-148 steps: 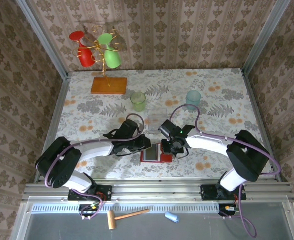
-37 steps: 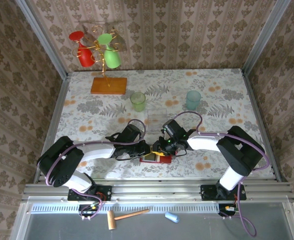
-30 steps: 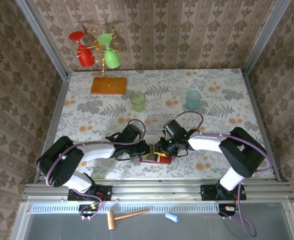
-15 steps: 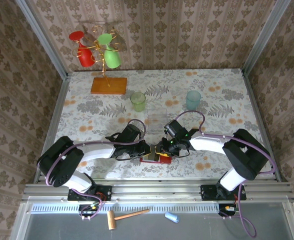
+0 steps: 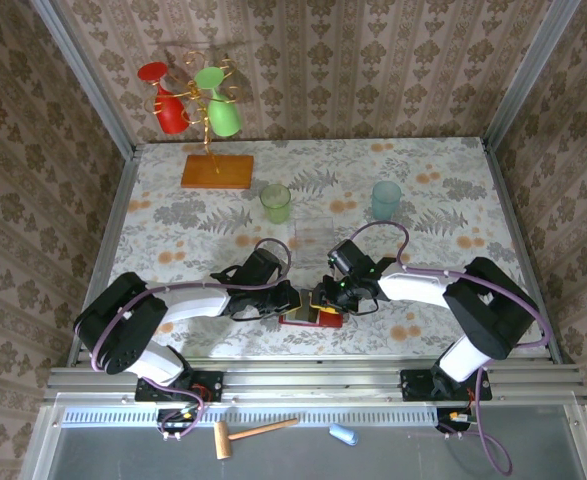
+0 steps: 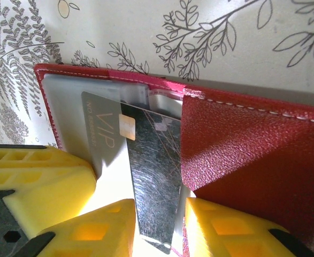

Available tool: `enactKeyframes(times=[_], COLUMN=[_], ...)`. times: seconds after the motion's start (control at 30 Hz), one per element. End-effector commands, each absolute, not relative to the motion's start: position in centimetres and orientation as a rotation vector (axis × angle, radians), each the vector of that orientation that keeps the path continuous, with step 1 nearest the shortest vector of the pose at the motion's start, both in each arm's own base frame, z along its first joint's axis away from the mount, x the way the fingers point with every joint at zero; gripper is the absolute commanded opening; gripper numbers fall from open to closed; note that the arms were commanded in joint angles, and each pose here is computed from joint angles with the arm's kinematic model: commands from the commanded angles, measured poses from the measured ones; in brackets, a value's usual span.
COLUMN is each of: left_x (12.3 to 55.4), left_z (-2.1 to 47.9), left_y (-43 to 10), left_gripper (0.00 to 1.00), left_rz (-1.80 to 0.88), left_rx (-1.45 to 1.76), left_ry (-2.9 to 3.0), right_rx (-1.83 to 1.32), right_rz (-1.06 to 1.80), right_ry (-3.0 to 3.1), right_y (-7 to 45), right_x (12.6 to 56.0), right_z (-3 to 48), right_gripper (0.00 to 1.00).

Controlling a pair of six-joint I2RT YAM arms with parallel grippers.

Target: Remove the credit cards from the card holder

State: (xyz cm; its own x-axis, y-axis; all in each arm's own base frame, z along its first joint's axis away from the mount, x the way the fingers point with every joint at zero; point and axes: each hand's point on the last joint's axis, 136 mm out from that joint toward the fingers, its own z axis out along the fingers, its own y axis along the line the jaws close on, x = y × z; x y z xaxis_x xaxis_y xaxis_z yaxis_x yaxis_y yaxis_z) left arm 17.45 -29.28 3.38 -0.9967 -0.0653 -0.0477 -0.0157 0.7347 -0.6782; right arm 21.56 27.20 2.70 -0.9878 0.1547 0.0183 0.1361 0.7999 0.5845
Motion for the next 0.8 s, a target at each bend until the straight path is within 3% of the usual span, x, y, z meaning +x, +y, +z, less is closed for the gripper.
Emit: enactKeyframes(times=[0.0,0.77], left_x=[17.0,16.8], left_z=[3.1,2.7], left_y=[-28.9,-28.7], left_gripper=[0.13,0.13], left_rz=[-1.099,-1.089], left_rx=[-0.078,-0.084], left_ry=[2.874,2.887], right_rx=[0.261,0.27], right_rz=[0.937,1.013], right_ry=[2.965,2.887], right_y=[27.0,27.3], right_x=[21.6,23.1], right_z=[2.0,2.6], right_gripper=[0.31,0.26])
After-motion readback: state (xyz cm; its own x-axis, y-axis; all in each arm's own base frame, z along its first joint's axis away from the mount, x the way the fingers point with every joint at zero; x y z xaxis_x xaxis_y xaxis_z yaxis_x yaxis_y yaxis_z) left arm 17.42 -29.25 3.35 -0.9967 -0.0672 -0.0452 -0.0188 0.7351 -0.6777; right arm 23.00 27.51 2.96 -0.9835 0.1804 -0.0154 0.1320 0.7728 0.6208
